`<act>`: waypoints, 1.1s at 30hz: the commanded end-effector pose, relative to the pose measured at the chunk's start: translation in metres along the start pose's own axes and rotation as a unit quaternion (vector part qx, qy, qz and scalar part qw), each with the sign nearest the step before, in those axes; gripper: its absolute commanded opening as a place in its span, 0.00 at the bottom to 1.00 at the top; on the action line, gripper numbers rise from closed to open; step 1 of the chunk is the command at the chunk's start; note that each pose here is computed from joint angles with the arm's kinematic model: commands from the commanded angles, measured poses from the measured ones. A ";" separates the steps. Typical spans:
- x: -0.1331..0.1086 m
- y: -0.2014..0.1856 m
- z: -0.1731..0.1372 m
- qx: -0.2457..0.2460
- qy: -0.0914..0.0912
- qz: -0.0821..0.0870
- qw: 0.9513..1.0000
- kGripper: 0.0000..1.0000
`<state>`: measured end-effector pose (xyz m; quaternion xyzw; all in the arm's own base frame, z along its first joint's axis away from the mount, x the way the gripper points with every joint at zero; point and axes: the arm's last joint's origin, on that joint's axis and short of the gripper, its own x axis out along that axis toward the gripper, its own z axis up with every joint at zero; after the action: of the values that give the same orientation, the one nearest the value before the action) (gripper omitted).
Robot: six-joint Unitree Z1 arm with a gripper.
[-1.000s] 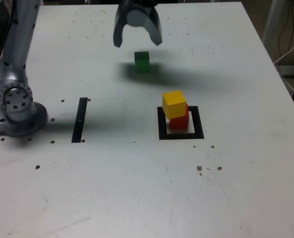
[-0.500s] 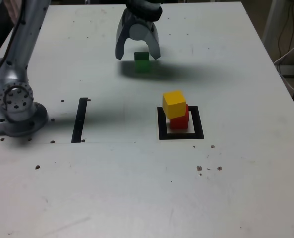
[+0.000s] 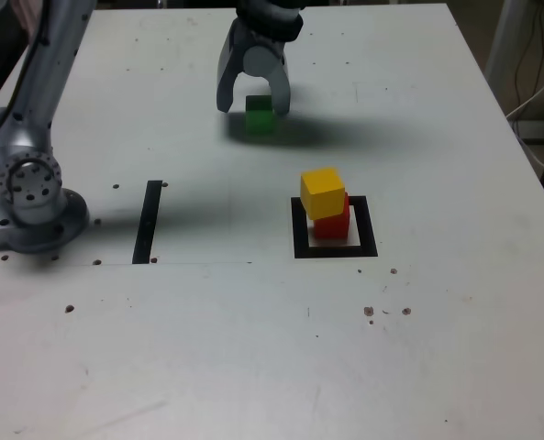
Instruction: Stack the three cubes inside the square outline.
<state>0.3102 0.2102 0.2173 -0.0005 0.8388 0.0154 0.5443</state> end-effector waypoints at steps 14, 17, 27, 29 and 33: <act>-0.002 -0.003 0.002 0.004 -0.002 0.003 1.000 0.32; -0.003 -0.003 0.002 0.004 -0.002 0.003 1.000 0.32; -0.003 -0.003 0.002 0.004 -0.003 0.004 1.000 0.32; -0.004 -0.004 0.002 0.004 -0.004 0.004 1.000 0.32; -0.008 -0.007 0.000 0.006 -0.009 0.009 1.000 0.32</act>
<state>0.3137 0.2059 0.2190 0.0065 0.8372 0.0129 0.5467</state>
